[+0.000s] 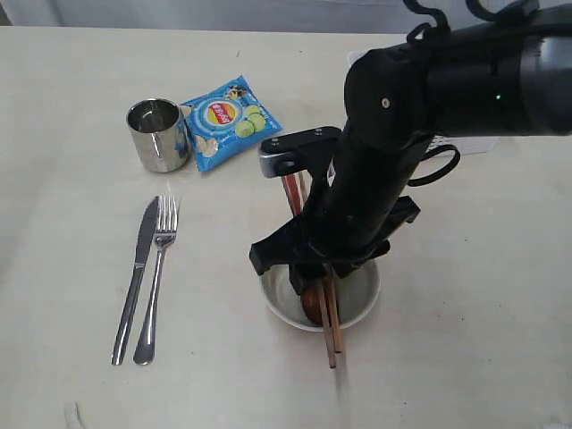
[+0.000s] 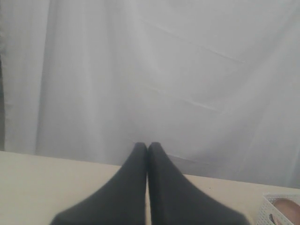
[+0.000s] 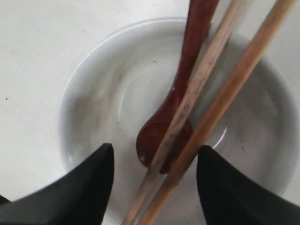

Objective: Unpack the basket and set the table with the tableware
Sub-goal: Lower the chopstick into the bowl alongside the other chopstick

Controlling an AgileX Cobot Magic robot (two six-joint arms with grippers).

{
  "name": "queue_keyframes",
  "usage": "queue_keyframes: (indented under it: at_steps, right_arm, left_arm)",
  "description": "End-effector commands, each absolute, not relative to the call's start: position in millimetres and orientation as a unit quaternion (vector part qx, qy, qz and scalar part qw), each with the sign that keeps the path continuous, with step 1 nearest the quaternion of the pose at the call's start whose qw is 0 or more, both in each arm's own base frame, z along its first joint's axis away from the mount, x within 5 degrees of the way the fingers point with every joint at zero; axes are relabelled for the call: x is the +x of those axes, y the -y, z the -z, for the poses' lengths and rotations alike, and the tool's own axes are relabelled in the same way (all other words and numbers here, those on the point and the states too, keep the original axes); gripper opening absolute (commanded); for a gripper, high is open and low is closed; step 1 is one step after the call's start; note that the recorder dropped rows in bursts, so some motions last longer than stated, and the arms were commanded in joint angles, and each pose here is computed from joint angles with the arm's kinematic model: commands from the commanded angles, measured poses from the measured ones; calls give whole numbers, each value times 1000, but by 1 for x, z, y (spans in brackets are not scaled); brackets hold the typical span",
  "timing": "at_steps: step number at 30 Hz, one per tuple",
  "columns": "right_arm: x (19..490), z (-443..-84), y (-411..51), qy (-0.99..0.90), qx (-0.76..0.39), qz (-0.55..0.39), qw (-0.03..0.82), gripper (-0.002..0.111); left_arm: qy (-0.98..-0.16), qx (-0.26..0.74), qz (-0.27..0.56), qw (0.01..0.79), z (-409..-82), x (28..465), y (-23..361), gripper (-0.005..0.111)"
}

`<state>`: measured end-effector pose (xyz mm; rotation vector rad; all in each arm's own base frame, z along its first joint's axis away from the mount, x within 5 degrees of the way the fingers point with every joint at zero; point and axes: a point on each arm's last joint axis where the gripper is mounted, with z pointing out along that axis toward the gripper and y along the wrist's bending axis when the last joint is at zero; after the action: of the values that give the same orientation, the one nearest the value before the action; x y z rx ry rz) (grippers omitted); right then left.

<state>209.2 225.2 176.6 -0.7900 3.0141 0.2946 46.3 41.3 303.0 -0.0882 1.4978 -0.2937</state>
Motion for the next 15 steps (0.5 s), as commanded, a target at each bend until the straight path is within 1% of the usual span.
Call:
queue_keyframes:
  at_steps: [1,6,12,15]
  right_arm:
    - [212,-176,-222,-966,-249,-73,14,51]
    - [210,-176,-223,-966,-249,-71,11,51]
    - [199,-176,-233,-953,-295,-71,11,51]
    - [199,-176,-232,-952,-297,-69,9,51]
  left_arm:
    - [-680,-37,134,720,-301,46,-41,0]
    - [-680,-37,134,720,-301,46,-41,0]
    - [-680,-37,134,720,-301,46,-41,0]
    - [-680,-37,134,720,-301,46,-41,0]
